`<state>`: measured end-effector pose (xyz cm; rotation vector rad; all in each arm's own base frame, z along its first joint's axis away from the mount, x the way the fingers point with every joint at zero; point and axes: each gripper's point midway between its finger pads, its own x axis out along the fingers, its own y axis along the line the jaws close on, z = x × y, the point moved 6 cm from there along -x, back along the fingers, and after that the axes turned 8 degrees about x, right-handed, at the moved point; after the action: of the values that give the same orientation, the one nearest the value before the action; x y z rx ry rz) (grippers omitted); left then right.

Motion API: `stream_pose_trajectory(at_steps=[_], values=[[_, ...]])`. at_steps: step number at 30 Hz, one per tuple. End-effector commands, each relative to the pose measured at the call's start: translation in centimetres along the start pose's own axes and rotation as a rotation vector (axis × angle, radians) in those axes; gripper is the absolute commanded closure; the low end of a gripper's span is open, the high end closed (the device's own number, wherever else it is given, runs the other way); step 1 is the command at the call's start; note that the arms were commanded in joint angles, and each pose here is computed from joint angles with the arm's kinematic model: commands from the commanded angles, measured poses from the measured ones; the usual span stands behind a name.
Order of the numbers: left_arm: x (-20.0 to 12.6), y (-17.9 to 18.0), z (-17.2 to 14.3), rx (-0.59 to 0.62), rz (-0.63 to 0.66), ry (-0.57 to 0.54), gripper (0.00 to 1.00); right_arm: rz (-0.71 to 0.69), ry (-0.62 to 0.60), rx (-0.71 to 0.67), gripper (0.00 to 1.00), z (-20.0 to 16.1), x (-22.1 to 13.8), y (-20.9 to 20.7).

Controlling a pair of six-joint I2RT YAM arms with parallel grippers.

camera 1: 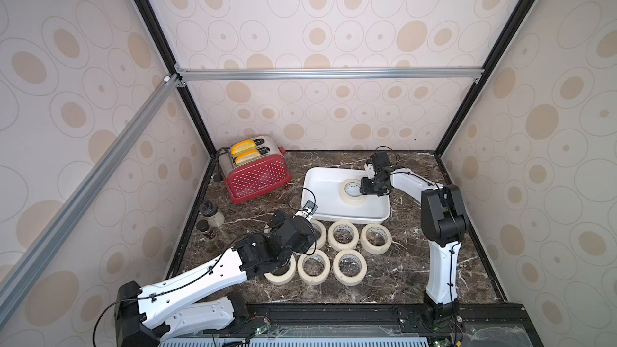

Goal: Take out the art tape in the storage box
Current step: Pick up the art tape from the storage box.

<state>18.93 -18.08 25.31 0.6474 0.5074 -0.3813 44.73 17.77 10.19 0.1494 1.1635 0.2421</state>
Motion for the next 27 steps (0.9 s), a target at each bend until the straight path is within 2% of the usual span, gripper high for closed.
stream_pose_trajectory(at_steps=[1, 6, 14, 27], values=[[-0.2, 0.3, 0.3, -0.029, 0.008, -0.015, 0.01, -0.004, 0.011, -0.012, 0.61, -0.2, -0.2, -0.1], [0.0, 0.2, 0.3, -0.026, 0.010, -0.010, 0.01, 0.006, 0.001, -0.018, 0.70, -0.4, -0.8, 0.0], [0.0, 0.2, 0.4, -0.024, 0.013, -0.010, 0.01, 0.020, -0.033, -0.027, 0.78, -0.7, -2.3, 0.2], [0.2, 0.1, 0.3, -0.023, 0.014, -0.005, 0.01, 0.060, -0.089, -0.028, 0.79, -1.5, -5.9, 0.7]])
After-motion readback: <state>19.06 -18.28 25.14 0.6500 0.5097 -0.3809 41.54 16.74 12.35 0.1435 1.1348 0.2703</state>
